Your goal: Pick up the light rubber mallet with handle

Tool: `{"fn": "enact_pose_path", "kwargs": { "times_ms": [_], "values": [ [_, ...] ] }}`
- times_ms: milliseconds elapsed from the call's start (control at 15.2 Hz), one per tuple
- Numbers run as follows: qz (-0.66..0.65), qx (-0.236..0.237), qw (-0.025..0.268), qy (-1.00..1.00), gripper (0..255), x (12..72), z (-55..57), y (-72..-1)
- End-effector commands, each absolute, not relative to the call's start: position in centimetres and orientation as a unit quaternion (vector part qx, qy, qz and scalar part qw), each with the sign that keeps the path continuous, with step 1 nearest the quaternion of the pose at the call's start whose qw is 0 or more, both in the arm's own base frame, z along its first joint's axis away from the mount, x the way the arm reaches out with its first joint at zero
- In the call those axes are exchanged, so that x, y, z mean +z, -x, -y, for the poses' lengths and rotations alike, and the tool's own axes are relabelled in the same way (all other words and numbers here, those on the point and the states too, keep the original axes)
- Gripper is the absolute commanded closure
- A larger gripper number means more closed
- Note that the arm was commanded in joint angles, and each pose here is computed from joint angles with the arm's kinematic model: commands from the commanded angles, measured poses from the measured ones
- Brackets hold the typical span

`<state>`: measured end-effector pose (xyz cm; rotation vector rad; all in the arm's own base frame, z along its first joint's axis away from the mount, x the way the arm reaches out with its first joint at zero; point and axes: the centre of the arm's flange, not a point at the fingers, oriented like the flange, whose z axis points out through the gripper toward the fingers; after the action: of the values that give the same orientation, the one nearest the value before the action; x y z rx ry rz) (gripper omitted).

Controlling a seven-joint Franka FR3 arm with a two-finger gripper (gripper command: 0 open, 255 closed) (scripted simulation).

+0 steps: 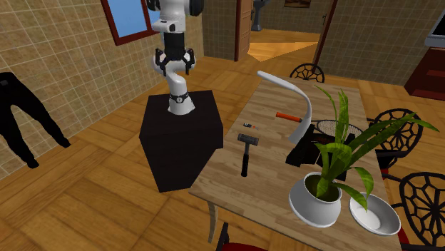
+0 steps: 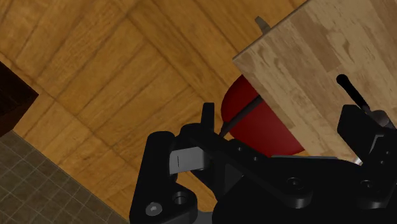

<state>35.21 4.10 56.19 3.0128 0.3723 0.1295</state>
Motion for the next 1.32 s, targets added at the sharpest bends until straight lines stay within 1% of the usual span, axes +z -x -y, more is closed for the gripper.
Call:
{"fn": "enact_pose_path", "kwargs": {
  "times_ms": [0,660,1254],
  "values": [
    [-0.146,0.040,0.047,-0.987,0,54.5,-5.6,-36.8],
    [-0.258,0.023,0.023,-0.966,0,45.8,-12.8,-43.0],
    [-0.356,0.007,0.001,-0.934,0,37.9,-20.6,-46.6]
  ]
}}
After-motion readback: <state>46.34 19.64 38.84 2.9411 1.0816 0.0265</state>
